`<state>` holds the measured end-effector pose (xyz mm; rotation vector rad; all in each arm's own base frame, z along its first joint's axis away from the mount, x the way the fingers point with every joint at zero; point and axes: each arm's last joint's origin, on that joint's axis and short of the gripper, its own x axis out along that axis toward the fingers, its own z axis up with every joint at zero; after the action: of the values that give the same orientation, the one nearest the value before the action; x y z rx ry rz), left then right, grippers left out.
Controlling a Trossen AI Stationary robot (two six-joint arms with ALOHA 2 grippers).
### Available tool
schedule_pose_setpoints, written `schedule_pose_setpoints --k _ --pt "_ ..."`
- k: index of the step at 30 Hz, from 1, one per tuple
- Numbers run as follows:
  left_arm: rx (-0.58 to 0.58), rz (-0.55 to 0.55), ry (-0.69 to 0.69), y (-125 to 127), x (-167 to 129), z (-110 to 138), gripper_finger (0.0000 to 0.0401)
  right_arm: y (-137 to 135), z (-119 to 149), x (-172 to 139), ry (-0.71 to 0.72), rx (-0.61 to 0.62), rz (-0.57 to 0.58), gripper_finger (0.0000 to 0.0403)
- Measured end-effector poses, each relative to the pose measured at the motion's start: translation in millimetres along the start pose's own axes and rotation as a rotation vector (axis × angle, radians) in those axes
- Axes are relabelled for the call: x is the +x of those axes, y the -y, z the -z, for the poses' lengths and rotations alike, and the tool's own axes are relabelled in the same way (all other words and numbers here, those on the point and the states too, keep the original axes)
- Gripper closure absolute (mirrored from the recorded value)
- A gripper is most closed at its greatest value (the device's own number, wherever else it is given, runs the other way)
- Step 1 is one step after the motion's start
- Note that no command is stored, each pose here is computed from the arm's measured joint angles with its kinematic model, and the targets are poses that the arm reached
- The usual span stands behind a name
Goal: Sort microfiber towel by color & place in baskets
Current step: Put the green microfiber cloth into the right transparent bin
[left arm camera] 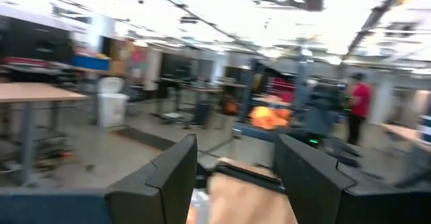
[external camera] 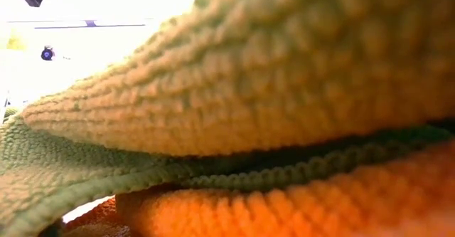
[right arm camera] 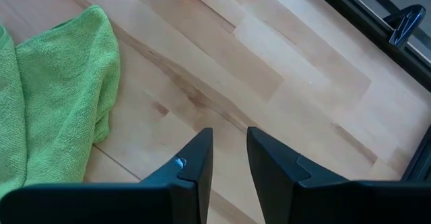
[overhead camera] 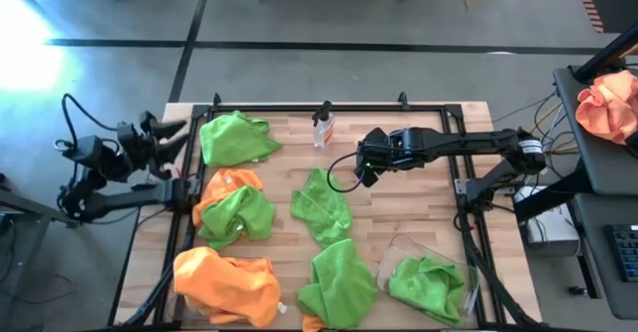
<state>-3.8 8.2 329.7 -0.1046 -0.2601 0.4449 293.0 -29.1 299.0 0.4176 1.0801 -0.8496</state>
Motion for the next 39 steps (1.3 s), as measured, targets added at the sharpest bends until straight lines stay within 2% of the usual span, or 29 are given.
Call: schedule_pose_setpoints --k 9,18,30,39 --pt "0.053 -0.227 0.037 0.3 -2.1 -0.4 0.0216 0.0 0.0 0.0 0.001 -0.002 0.0 0.0323" --pt "0.09 -0.383 0.062 0.7 -3.4 -0.7 0.0216 0.0 -0.1 0.0 0.003 -0.014 0.002 0.0318" --pt "0.127 -0.541 0.088 1.4 -4.7 -0.9 0.0216 -0.3 -0.7 0.0 0.013 -0.078 0.004 0.0325" --pt "0.131 -0.556 0.09 1.5 -4.8 -0.8 0.0216 -0.5 -1.0 0.0 0.016 -0.119 0.002 0.0323"
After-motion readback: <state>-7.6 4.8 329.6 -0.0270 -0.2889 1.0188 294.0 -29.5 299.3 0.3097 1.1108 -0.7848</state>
